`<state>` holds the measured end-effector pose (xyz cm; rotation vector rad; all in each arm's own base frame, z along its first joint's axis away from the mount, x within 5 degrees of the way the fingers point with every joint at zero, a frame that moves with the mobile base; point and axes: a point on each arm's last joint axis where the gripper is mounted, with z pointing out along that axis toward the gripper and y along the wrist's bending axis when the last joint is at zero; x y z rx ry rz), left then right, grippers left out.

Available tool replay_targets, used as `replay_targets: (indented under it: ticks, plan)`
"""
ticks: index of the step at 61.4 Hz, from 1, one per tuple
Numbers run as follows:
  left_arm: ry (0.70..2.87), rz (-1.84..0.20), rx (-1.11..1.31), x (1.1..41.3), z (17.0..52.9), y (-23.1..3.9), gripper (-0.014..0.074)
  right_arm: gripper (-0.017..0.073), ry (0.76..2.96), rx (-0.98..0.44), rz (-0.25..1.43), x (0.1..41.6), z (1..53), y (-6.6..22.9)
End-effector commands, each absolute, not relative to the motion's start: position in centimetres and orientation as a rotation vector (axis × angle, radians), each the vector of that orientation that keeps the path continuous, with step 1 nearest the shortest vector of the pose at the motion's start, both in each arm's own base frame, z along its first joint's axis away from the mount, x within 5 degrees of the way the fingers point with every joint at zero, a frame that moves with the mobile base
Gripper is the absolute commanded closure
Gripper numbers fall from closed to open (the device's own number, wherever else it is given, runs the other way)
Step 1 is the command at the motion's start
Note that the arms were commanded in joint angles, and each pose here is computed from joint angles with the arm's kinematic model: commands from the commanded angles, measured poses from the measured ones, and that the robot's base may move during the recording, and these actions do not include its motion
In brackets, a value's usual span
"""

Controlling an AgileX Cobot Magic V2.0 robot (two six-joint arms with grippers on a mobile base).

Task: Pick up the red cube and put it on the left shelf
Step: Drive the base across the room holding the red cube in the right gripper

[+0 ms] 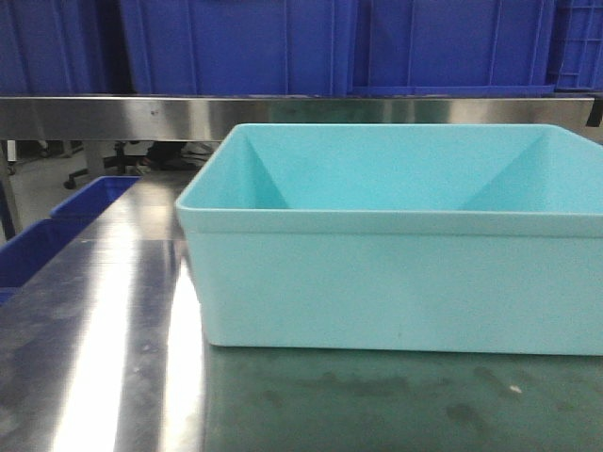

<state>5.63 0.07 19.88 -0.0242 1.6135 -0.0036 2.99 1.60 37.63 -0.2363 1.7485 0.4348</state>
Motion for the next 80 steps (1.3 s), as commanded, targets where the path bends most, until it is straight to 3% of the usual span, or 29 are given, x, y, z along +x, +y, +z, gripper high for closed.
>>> replay_targets:
  ticks: [1,80]
  plan:
    - [1.534,-0.015,-0.024,5.62,19.97,0.03,0.0492,0.0427,1.651,-0.227,0.439,3.11,39.08,1.59]
    - [1.535,-0.051,0.011,5.61,19.97,-0.22,0.0492,0.0427,1.651,-0.227,0.439,3.11,39.08,1.59]
